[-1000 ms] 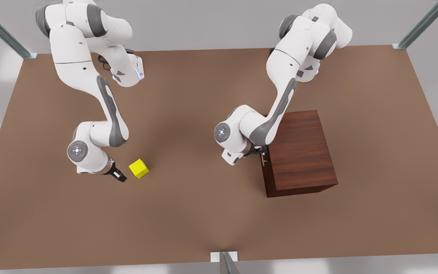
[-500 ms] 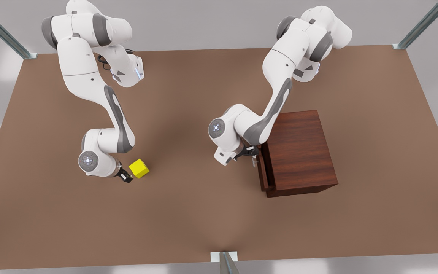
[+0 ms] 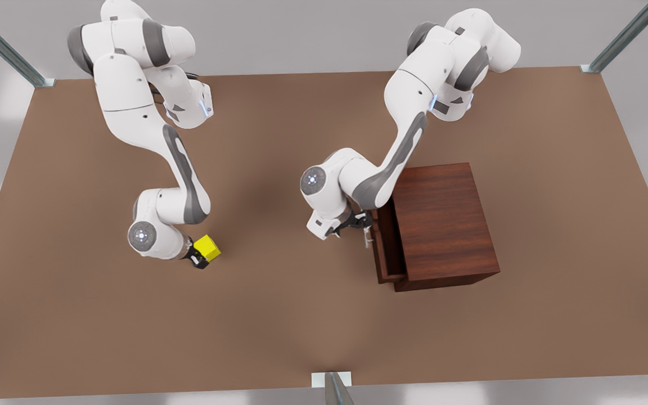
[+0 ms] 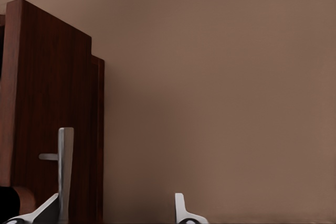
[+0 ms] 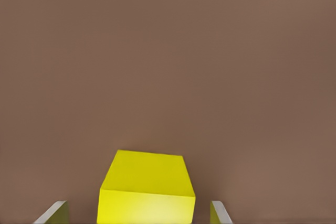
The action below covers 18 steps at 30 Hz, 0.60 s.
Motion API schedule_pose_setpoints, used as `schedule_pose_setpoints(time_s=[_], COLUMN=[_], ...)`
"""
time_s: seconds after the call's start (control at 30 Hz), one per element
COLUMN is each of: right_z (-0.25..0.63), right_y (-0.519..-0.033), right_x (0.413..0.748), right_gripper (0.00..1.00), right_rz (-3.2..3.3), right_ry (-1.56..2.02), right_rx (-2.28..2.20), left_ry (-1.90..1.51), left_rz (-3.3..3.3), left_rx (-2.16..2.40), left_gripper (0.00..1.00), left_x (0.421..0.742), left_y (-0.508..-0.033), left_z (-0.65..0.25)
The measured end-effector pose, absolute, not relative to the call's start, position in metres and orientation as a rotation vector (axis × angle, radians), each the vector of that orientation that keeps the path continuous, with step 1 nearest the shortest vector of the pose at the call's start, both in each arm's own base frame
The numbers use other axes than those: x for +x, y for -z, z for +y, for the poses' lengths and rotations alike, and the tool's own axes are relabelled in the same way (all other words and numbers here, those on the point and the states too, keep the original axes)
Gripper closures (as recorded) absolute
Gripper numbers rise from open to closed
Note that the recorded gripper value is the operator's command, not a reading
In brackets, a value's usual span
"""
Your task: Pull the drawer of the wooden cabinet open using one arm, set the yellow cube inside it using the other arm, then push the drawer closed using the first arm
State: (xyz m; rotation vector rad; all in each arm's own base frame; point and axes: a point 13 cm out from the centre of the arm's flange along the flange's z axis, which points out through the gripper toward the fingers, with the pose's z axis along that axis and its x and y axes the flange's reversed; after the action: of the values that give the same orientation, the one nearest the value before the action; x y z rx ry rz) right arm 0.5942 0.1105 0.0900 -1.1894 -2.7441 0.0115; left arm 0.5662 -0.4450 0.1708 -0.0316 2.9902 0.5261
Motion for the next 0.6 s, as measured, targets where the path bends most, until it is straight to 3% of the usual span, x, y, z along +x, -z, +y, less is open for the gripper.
schedule_pose_setpoints(time_s=[0.6], right_z=[0.118], right_y=[-0.063], right_x=[0.587], right_gripper=[0.0], right_rz=[-2.748], right_ry=[0.036], right_rx=[-1.281], left_ry=[-0.404], left_rz=[2.954], left_rx=[-0.056], left_gripper=[0.0], left_x=[0.56], left_y=[-0.176], left_z=[-0.491])
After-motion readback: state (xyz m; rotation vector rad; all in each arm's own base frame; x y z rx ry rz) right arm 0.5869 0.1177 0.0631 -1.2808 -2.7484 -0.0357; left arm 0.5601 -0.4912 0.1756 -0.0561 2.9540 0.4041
